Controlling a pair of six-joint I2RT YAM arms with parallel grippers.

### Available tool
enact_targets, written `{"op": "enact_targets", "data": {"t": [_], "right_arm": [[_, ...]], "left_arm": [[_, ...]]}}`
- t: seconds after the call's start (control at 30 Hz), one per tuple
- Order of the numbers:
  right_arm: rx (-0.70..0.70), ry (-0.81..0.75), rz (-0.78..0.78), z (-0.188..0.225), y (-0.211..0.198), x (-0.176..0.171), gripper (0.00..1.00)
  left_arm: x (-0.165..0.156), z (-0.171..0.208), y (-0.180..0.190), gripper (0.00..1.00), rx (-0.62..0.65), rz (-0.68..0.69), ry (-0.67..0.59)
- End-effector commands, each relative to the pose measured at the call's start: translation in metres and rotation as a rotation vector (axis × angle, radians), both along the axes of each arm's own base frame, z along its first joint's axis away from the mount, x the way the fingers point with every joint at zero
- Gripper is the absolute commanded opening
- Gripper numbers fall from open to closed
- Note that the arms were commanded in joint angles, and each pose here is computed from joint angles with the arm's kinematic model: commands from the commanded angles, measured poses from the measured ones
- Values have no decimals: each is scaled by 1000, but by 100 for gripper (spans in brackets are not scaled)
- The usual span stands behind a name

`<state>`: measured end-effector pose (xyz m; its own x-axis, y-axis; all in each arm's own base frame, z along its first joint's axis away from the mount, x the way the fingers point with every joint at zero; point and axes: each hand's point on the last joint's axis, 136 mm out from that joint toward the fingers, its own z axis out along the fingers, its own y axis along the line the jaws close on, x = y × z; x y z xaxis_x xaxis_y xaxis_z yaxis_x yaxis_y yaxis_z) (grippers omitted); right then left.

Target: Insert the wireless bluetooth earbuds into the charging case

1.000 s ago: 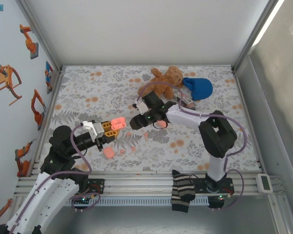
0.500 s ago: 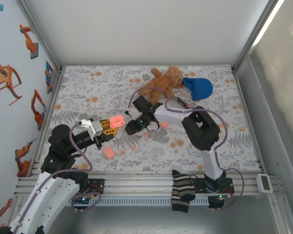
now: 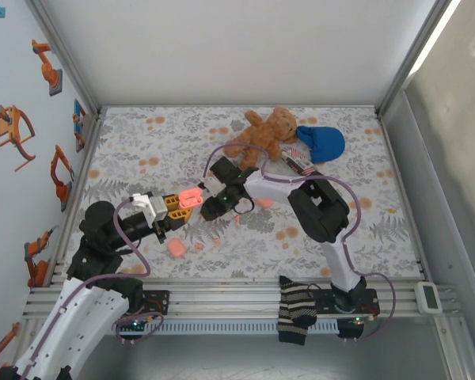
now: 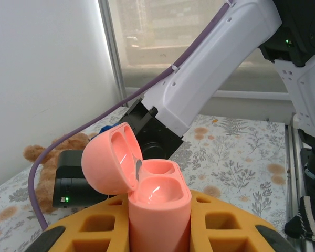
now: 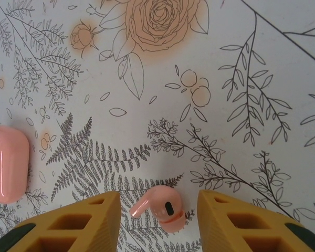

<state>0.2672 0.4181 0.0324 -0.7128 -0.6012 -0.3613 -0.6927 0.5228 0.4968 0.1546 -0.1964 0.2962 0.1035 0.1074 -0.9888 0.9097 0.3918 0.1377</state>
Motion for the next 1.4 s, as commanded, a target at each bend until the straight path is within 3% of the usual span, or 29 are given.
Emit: {"op": "enact_targets", "data": {"t": [0.0,1.37], "right_arm": [[7,15,28,0,7,-4,41],[-152,26,84,-31,-7,-26,27]], "left_arm": [[-2,2,-1,0,-10,-17,1],[-2,2,0,0,-5,-14,3]]}}
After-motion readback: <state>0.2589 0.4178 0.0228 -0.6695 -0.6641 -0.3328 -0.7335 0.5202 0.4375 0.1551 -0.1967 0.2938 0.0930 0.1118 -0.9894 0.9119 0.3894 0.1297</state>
